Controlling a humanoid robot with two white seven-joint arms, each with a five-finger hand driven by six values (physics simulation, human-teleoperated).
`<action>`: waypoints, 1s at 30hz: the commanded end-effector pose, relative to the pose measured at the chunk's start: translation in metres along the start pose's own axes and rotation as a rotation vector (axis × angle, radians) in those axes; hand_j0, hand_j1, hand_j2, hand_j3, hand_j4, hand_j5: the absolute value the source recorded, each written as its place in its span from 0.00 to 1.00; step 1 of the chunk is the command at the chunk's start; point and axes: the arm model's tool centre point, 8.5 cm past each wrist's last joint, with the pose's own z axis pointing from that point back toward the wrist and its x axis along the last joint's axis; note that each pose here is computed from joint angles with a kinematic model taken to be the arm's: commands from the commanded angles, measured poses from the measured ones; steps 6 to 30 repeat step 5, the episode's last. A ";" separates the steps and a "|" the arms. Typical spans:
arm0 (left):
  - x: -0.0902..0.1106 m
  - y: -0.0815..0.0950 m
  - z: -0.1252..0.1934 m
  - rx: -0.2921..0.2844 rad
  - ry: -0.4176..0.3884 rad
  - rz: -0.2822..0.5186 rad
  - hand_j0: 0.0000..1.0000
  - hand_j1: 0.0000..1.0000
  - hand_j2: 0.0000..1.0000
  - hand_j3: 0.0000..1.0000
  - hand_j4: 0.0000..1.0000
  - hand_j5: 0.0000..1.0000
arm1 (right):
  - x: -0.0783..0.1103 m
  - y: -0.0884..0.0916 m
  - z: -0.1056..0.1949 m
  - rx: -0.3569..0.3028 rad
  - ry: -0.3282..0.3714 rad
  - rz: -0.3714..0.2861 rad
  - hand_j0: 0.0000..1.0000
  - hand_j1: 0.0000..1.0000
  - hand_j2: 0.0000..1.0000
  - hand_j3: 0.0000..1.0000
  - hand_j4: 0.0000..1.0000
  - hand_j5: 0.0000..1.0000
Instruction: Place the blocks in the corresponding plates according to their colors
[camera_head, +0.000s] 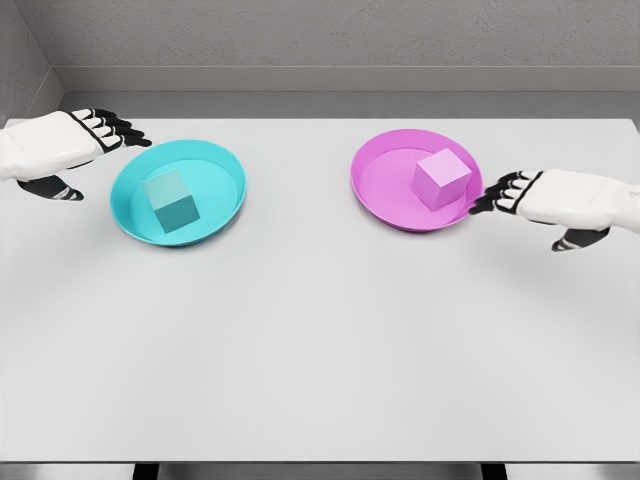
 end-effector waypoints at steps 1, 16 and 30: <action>0.000 0.001 0.001 0.004 0.002 0.004 1.00 1.00 1.00 1.00 1.00 1.00 | -0.001 -0.001 0.001 -0.003 0.004 -0.005 1.00 1.00 1.00 1.00 1.00 1.00; 0.000 0.001 0.000 0.005 0.000 0.005 1.00 1.00 1.00 1.00 1.00 1.00 | -0.001 -0.001 0.001 -0.003 0.004 -0.005 1.00 1.00 1.00 1.00 1.00 1.00; 0.000 0.001 0.000 0.005 0.000 0.005 1.00 1.00 1.00 1.00 1.00 1.00 | -0.001 -0.001 0.001 -0.003 0.004 -0.005 1.00 1.00 1.00 1.00 1.00 1.00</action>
